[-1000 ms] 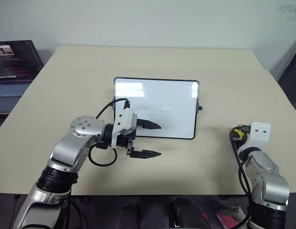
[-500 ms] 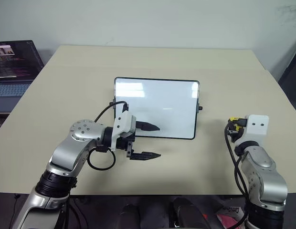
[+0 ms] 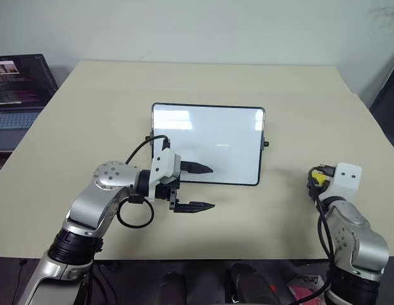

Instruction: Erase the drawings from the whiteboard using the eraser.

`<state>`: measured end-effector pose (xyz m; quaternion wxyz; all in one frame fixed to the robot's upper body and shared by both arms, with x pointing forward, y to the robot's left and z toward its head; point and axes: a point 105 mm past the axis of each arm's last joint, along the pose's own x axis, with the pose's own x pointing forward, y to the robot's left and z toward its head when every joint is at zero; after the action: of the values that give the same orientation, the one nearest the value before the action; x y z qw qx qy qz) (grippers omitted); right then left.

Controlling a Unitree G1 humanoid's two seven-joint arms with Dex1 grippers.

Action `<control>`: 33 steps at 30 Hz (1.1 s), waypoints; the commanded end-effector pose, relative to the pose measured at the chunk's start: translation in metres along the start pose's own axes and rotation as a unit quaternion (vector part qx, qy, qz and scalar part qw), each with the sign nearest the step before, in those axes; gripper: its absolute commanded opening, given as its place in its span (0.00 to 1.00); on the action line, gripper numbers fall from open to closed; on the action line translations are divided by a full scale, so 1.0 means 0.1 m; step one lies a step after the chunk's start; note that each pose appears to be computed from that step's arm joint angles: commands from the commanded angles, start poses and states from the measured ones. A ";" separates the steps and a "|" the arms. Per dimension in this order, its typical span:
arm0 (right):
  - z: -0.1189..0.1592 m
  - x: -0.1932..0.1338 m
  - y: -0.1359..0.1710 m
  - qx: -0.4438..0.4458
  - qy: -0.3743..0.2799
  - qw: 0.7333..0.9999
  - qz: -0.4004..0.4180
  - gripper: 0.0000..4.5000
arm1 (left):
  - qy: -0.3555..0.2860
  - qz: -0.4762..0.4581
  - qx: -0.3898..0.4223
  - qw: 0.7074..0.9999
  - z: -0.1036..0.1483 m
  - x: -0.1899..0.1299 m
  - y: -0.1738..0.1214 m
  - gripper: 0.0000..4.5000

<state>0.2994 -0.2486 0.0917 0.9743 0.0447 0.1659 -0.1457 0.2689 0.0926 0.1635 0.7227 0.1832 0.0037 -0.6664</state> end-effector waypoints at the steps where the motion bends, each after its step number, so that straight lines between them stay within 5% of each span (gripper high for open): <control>1: 0.24 0.00 0.00 0.004 -0.062 0.998 0.003 0.37 | -0.014 -0.005 0.025 1.000 0.11 0.01 0.00 1.00; 10: 0.08 0.18 0.07 -0.003 -0.104 0.994 0.042 0.37 | -0.017 -0.007 0.025 1.000 0.11 0.03 0.02 1.00; 12: 0.08 0.18 0.10 0.001 -0.119 0.992 0.050 0.47 | -0.017 -0.005 0.025 1.000 0.11 0.03 0.02 1.00; 19: 0.06 0.18 0.16 -0.010 -0.132 0.989 0.066 0.47 | -0.016 -0.001 0.023 1.000 0.11 0.03 0.01 1.00; 33: 0.27 0.09 0.11 0.008 -0.186 0.980 0.066 0.47 | -0.015 0.010 0.019 1.000 0.10 0.01 0.03 1.00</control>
<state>0.3215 -0.2426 0.0963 0.9952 0.0314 0.0176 -0.0910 0.2709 0.0898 0.1662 0.7251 0.1822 -0.0054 -0.6641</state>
